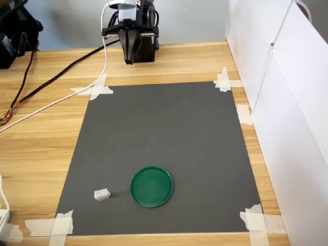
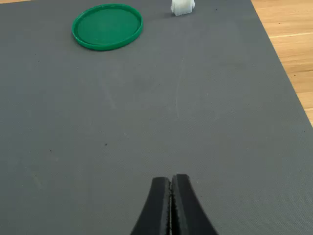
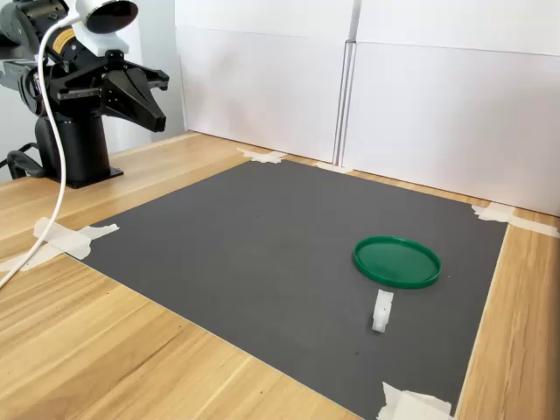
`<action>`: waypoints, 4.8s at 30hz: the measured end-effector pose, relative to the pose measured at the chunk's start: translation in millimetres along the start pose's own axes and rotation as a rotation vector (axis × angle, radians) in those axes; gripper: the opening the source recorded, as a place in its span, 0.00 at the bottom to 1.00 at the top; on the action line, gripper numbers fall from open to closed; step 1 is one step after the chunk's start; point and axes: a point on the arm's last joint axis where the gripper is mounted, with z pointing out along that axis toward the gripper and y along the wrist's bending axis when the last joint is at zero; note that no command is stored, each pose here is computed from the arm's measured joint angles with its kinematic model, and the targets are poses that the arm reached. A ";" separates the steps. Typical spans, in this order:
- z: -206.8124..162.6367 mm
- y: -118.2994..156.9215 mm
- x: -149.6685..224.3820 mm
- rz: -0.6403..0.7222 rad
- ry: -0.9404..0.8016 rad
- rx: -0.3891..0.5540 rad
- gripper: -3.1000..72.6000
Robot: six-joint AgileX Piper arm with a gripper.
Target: Grasp a white terminal and put it in the green lid.
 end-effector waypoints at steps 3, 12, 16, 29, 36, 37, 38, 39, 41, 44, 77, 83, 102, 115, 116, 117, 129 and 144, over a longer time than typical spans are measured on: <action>0.0 0.0 0.0 0.000 0.000 0.000 0.01; 0.0 0.0 0.0 0.000 0.000 0.000 0.01; 0.0 0.0 0.0 0.000 0.000 0.000 0.01; 0.1 -0.7 -32.3 0.002 0.047 -0.006 0.01; 15.5 -3.1 -73.6 0.027 0.122 -0.013 0.01; 20.0 -3.5 -78.9 0.037 0.140 -0.015 0.01; 25.1 -4.0 -83.6 0.045 0.159 -0.016 0.01; 30.4 -4.7 -88.0 0.049 0.178 -0.017 0.01; 41.1 -6.2 -95.0 0.053 0.210 -0.015 0.01; 61.6 -9.1 -103.5 0.058 0.259 -0.009 0.01; 233.9 -26.3 -207.9 -0.381 0.616 -0.213 0.01; 247.6 -42.0 -225.5 -0.374 0.646 -0.241 0.01; 286.1 -80.1 -234.6 -0.597 0.722 -0.377 0.06; 292.5 -77.9 -232.6 -0.549 0.731 -0.383 0.16; 292.6 -77.9 -232.0 -0.548 0.735 -0.385 0.17; 292.4 -77.8 -231.6 -0.547 0.738 -0.388 0.17; 299.8 -77.6 -223.2 -0.541 0.766 -0.402 0.73; 320.0 -29.8 -211.4 -0.597 0.815 -0.404 0.94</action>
